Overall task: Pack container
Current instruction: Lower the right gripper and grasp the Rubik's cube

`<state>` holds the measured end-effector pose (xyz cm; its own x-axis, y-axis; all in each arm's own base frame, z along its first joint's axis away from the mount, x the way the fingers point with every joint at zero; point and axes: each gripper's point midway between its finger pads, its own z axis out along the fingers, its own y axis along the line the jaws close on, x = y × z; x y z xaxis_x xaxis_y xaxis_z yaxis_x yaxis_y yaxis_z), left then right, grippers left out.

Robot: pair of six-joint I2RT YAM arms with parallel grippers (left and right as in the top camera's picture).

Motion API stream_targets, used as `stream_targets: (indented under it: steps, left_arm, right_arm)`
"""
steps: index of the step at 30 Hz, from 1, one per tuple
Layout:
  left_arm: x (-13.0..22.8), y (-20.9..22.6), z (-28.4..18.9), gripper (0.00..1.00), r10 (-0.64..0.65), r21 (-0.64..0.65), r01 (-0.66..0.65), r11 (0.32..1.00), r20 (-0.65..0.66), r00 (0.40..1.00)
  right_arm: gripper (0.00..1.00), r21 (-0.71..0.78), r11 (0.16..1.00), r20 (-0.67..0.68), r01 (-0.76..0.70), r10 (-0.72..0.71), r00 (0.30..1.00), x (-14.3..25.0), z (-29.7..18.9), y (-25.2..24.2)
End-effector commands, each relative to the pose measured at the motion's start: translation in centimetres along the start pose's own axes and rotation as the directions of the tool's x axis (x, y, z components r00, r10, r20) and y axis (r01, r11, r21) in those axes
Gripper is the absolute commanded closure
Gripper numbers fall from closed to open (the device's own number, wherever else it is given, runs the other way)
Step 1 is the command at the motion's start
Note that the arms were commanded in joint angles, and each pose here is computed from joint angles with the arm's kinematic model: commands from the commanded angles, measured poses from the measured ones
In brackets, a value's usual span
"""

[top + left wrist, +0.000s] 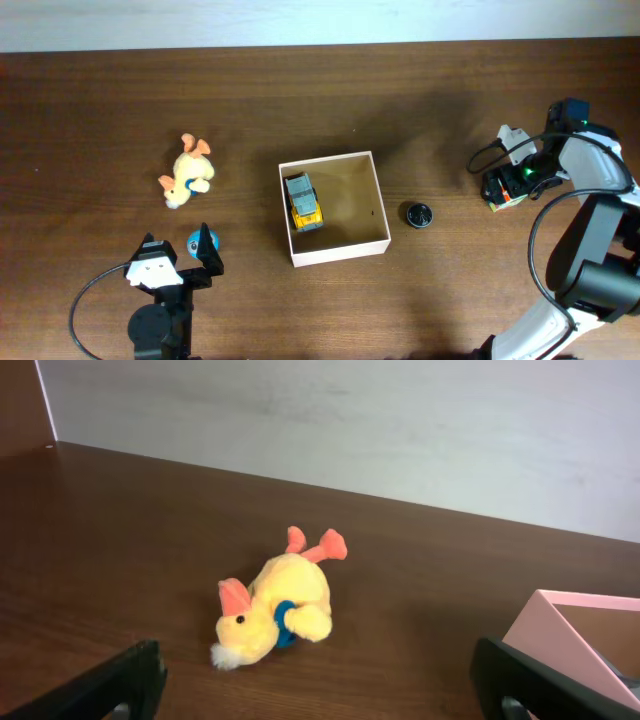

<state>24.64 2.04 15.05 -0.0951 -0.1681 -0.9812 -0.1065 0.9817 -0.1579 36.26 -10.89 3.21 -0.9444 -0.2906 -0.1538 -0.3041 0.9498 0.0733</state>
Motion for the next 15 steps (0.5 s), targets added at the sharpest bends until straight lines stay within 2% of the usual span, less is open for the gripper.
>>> stream_targets:
  steps: [1, 11, 15]
  left_arm:
    - [0.14, -0.08, 0.00, 0.01, -0.005, 0.008, 0.005, 1.000, 0.000, 1.000]
    - [0.14, -0.07, 0.00, 0.01, -0.005, 0.008, 0.005, 1.000, 0.000, 1.000]
    - [0.14, -0.08, 0.00, 0.01, -0.005, 0.008, 0.005, 1.000, 0.000, 1.000]
  right_arm:
    - [0.01, -0.034, 0.999, -0.008, 0.013, -0.013, 1.000, 0.20, 0.99, 0.41]
    - [0.00, -0.034, 0.999, -0.009, 0.012, -0.012, 1.000, 0.22, 0.99, 0.42]
    - [0.08, -0.036, 0.999, -0.008, 0.012, -0.012, 1.000, 0.19, 0.99, 0.45]
